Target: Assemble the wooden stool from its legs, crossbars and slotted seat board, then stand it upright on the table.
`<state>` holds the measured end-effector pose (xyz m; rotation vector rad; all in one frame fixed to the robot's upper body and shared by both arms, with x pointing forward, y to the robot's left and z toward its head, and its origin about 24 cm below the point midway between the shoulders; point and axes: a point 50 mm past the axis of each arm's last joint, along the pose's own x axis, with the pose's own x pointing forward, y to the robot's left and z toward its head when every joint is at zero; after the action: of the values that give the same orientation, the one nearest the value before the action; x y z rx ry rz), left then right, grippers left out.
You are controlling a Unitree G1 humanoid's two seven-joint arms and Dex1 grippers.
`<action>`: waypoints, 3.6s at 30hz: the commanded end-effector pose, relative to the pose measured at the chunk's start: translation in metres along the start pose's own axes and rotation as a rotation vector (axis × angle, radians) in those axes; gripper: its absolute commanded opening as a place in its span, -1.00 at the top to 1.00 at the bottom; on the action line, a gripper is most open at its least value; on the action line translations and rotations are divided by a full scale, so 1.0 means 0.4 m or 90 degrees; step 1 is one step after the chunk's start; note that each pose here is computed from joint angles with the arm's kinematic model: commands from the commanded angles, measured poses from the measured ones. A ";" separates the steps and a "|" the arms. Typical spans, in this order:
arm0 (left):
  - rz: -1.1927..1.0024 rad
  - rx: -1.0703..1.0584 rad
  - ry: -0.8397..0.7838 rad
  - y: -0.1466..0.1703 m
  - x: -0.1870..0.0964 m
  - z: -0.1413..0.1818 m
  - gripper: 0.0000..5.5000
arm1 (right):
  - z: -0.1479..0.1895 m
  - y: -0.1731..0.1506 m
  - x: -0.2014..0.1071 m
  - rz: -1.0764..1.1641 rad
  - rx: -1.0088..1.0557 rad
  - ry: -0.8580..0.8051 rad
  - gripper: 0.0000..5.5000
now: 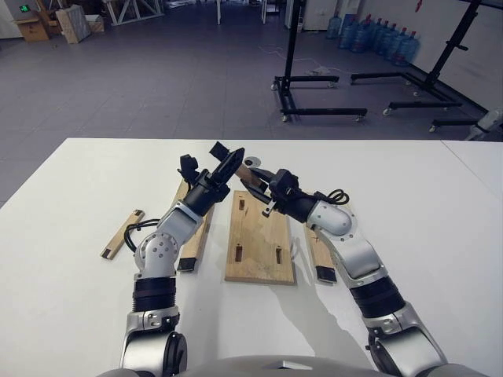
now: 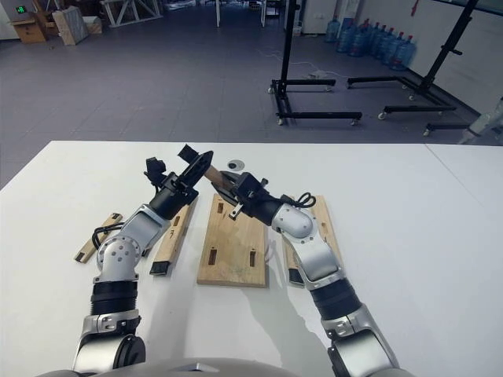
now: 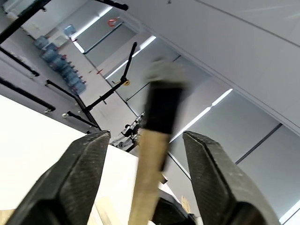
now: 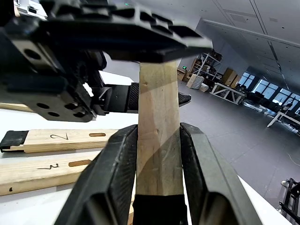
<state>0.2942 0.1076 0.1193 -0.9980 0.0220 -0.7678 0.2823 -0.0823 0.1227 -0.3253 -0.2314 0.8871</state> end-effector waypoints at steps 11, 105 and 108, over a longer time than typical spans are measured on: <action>0.049 0.079 0.007 0.023 0.003 -0.008 0.70 | -0.016 0.002 -0.017 0.002 0.003 0.029 0.54; 0.469 0.597 0.186 0.199 -0.220 0.063 0.85 | -0.093 -0.140 -0.103 -0.589 0.016 0.129 -0.01; 0.476 0.599 0.197 0.204 -0.222 0.052 0.85 | -0.093 -0.139 -0.099 -0.586 0.015 0.128 -0.01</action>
<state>0.2940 0.2005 0.0742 0.0710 0.0989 -0.1700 0.3059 -0.1540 0.1011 -0.2466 -0.1461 -0.0541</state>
